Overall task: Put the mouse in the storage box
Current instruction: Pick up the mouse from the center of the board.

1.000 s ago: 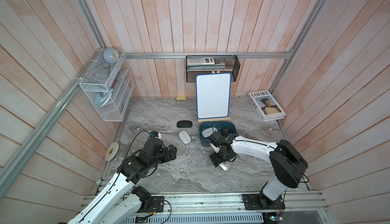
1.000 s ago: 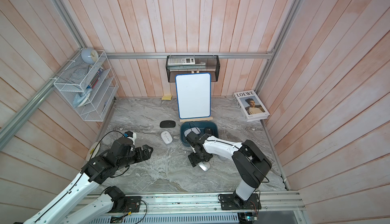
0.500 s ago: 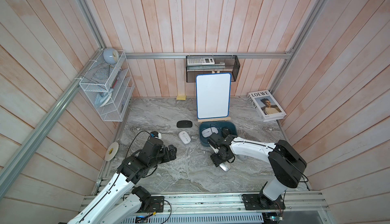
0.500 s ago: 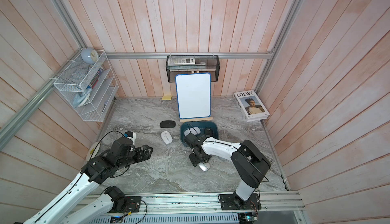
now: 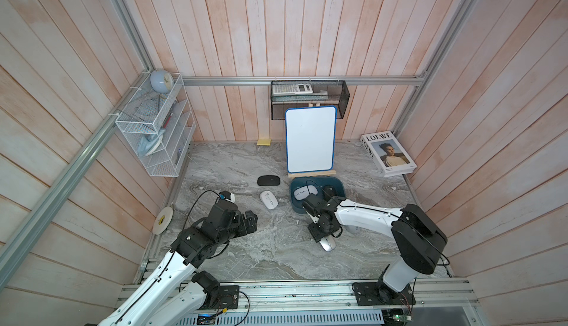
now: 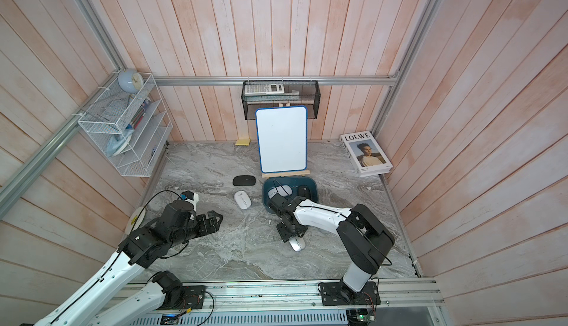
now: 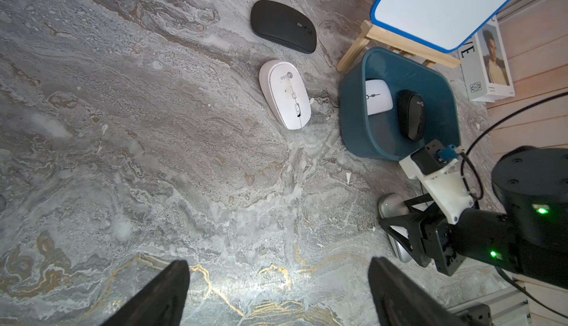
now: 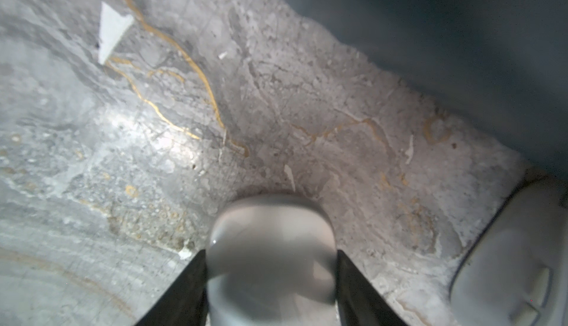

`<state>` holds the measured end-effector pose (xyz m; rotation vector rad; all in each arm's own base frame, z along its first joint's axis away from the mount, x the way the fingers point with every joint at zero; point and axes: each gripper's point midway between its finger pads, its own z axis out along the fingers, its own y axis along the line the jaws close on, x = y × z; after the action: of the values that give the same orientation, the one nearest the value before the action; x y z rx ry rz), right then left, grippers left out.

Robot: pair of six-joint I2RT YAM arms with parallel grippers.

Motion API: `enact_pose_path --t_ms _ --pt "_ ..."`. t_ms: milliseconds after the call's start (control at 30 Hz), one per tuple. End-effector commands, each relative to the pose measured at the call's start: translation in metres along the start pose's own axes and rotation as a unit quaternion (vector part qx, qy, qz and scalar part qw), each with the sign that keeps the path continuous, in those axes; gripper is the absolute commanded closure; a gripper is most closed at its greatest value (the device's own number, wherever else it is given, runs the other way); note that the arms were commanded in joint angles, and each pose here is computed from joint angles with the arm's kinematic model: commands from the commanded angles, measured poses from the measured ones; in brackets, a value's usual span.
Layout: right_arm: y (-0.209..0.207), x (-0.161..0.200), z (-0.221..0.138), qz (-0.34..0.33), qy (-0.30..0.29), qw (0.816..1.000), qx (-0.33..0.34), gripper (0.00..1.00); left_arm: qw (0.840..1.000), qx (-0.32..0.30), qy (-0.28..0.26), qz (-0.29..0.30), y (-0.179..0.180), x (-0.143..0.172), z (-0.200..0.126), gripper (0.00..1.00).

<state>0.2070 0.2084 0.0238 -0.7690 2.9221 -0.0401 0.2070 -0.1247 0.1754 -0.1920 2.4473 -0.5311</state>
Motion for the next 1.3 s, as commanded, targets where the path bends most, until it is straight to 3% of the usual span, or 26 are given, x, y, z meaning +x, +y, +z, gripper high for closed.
enact_pose_path --t_ms 0,367,533,667,833,933,1033,1133,1267 --pt "-0.003 0.02 -0.004 0.002 0.029 1.0 0.003 0.41 1.0 0.002 -0.004 0.007 0.0 -0.001 0.002 0.04" --pt "0.003 0.024 -0.035 0.003 0.0 0.999 -0.037 0.42 1.0 0.003 -0.002 0.008 -0.001 -0.001 0.002 0.04" --pt "0.011 0.012 -0.073 0.008 -0.042 0.996 -0.083 0.43 1.0 0.003 -0.004 0.008 0.0 -0.001 0.002 0.04" --pt "-0.004 -0.016 -0.116 0.058 -0.101 0.989 -0.095 0.43 1.0 0.003 -0.005 0.008 -0.001 -0.001 0.002 0.04" --pt "-0.032 -0.063 -0.157 0.113 -0.202 0.967 -0.107 0.44 1.0 0.005 -0.006 0.007 -0.001 -0.001 0.0 0.04" --pt "-0.058 -0.085 -0.163 0.172 -0.214 0.954 -0.117 0.46 1.0 0.006 -0.007 0.006 -0.001 -0.001 -0.001 0.04" --pt "-0.067 -0.11 -0.162 0.191 -0.227 0.946 -0.131 0.46 1.0 0.007 -0.008 0.005 -0.001 -0.001 -0.001 0.04" --pt "-0.065 -0.137 -0.164 0.156 -0.246 0.947 -0.133 0.46 1.0 0.006 -0.008 0.006 0.0 -0.001 -0.002 0.04" --pt "-0.058 -0.162 -0.16 0.044 -0.261 0.956 -0.123 0.46 1.0 0.009 -0.008 0.004 -0.001 -0.001 -0.003 0.04"
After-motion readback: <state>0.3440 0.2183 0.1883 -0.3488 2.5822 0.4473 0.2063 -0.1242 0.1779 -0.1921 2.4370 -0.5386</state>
